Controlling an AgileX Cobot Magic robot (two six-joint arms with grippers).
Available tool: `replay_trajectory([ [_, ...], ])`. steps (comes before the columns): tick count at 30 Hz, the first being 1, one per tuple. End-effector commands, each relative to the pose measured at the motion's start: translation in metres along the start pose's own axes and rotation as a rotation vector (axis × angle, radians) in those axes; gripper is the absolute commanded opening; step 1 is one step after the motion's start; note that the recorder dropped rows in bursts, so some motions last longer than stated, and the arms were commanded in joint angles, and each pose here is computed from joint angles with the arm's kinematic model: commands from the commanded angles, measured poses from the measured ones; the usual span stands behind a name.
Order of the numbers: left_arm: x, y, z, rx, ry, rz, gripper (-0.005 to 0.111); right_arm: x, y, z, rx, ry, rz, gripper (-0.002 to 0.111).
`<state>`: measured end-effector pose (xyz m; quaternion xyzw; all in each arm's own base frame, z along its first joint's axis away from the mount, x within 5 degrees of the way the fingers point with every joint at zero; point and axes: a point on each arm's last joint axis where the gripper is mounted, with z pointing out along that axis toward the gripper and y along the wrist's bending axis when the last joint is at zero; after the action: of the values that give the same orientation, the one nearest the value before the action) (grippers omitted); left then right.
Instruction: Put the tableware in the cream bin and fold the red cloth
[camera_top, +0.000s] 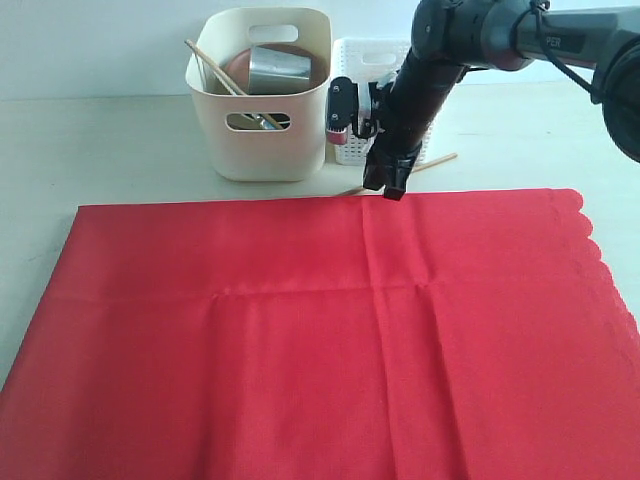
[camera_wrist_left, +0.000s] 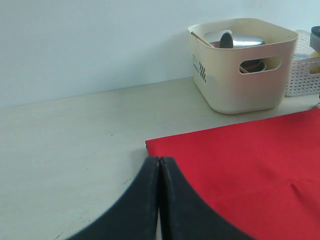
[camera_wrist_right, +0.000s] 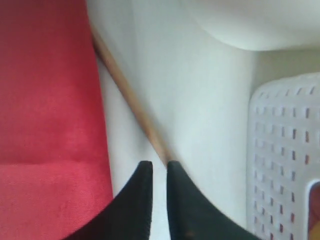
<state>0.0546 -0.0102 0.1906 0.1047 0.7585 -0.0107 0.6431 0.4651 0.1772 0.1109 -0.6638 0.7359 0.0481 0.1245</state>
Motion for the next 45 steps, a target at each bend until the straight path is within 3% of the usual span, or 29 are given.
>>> replay_trajectory([
  [1, 0.001, 0.000, 0.000, -0.002, -0.005, 0.002, 0.002, 0.011, 0.009, 0.014, -0.105, 0.063, 0.023, 0.010],
  [7, 0.001, 0.000, 0.000, -0.002, -0.005, -0.001, 0.002, 0.007, 0.005, 0.002, -0.049, 0.043, 0.076, 0.014],
  [13, 0.001, 0.000, 0.000, -0.002, -0.005, -0.001, 0.002, -0.004, -0.010, -0.053, 0.137, -0.059, 0.241, 0.026],
  [17, 0.001, 0.000, 0.000, -0.002, -0.005, 0.003, 0.002, 0.033, -0.031, -0.104, 0.218, -0.152, 0.405, 0.021],
  [18, 0.001, 0.000, 0.000, -0.002, -0.005, 0.001, 0.002, 0.061, -0.041, -0.111, 0.220, -0.185, 0.540, 0.010],
  [20, 0.001, 0.000, 0.000, -0.002, -0.005, 0.001, 0.002, 0.090, -0.050, -0.112, 0.210, -0.226, 0.676, 0.000],
  [23, 0.001, 0.000, 0.000, -0.002, -0.005, 0.001, 0.002, 0.124, -0.057, -0.098, 0.179, -0.242, 0.827, 0.000],
  [25, 0.001, 0.000, 0.000, -0.002, -0.005, 0.002, 0.002, 0.131, -0.056, -0.075, 0.129, -0.210, 0.816, 0.000],
  [30, 0.001, 0.000, 0.000, -0.002, -0.005, 0.000, 0.002, 0.129, -0.069, -0.040, 0.200, -0.302, 0.915, 0.000],
  [34, 0.001, 0.000, 0.000, -0.002, -0.005, 0.000, 0.002, 0.135, -0.067, -0.022, 0.183, -0.275, 0.919, 0.000],
  [45, 0.001, 0.000, 0.000, -0.002, -0.005, 0.000, 0.002, 0.129, -0.066, -0.010, 0.145, -0.326, 0.903, 0.000],
])
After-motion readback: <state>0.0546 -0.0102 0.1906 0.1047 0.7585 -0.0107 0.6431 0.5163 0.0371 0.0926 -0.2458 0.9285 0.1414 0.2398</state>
